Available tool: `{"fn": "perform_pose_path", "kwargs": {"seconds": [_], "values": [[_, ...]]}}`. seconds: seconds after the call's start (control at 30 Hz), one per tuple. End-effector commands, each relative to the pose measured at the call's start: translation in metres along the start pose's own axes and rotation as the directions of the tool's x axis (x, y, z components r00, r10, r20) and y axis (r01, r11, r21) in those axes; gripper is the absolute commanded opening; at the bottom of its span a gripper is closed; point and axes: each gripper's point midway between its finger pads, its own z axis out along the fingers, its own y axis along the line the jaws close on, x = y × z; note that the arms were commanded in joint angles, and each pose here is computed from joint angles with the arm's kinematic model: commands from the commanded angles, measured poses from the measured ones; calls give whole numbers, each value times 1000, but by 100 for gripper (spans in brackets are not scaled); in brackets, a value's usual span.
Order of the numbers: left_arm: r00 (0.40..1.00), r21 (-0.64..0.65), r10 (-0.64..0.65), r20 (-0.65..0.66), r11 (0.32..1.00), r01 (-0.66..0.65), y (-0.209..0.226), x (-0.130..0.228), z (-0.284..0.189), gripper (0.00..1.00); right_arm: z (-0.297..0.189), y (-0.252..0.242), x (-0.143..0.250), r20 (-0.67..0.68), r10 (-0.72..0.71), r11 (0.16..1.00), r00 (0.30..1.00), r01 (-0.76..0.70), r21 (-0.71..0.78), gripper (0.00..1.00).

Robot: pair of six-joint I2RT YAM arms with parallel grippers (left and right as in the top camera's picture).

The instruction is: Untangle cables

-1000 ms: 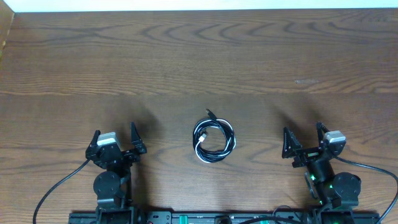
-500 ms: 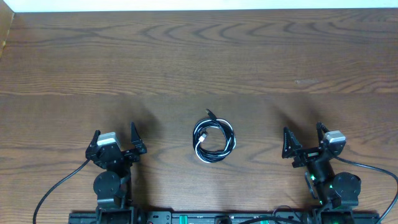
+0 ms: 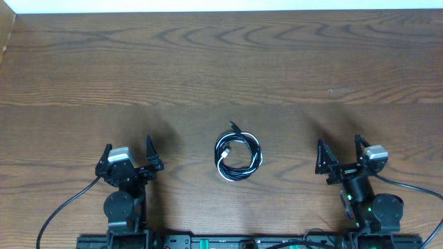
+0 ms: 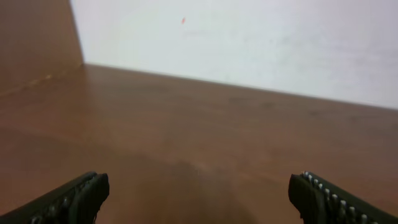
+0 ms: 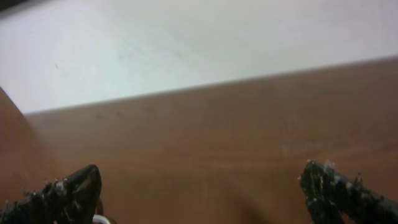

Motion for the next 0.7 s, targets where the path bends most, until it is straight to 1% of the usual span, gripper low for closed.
{"fn": "perform_pose_path", "kwargs": {"seconds": [0.0,0.1,0.17,0.27,0.37,0.43,0.5,0.6,0.67], "values": [[999,124,-7,37,992,2,-21,-11,-2,98,-1,11,-16,61,10,999,998,-6,-54,99],[998,208,-26,52,978,15,-36,-28,-8,98,-4,27,-32,95,0,993,996,12,-121,99],[997,228,-59,41,972,48,-40,-41,-13,98,-6,33,-40,96,13,989,995,2,-148,99],[998,236,-66,2,970,64,-44,-61,-22,98,-10,45,-54,67,36,983,997,-23,-184,99],[998,291,-62,-22,954,66,-55,-89,-31,98,-10,56,-69,14,42,978,999,-38,-205,99],[998,333,-60,-33,940,68,-65,-110,-37,98,-8,65,-81,-32,46,973,998,-53,-227,99],[993,361,-94,-68,926,113,-72,-129,-41,98,-5,73,-89,-94,55,967,994,-76,-244,99],[975,414,-144,-167,888,202,-87,-149,-46,98,3,84,-93,-225,76,955,971,-136,-264,99],[958,456,-134,-254,857,241,-99,-152,-49,98,8,88,-87,-345,99,946,933,-195,-257,99]]}}
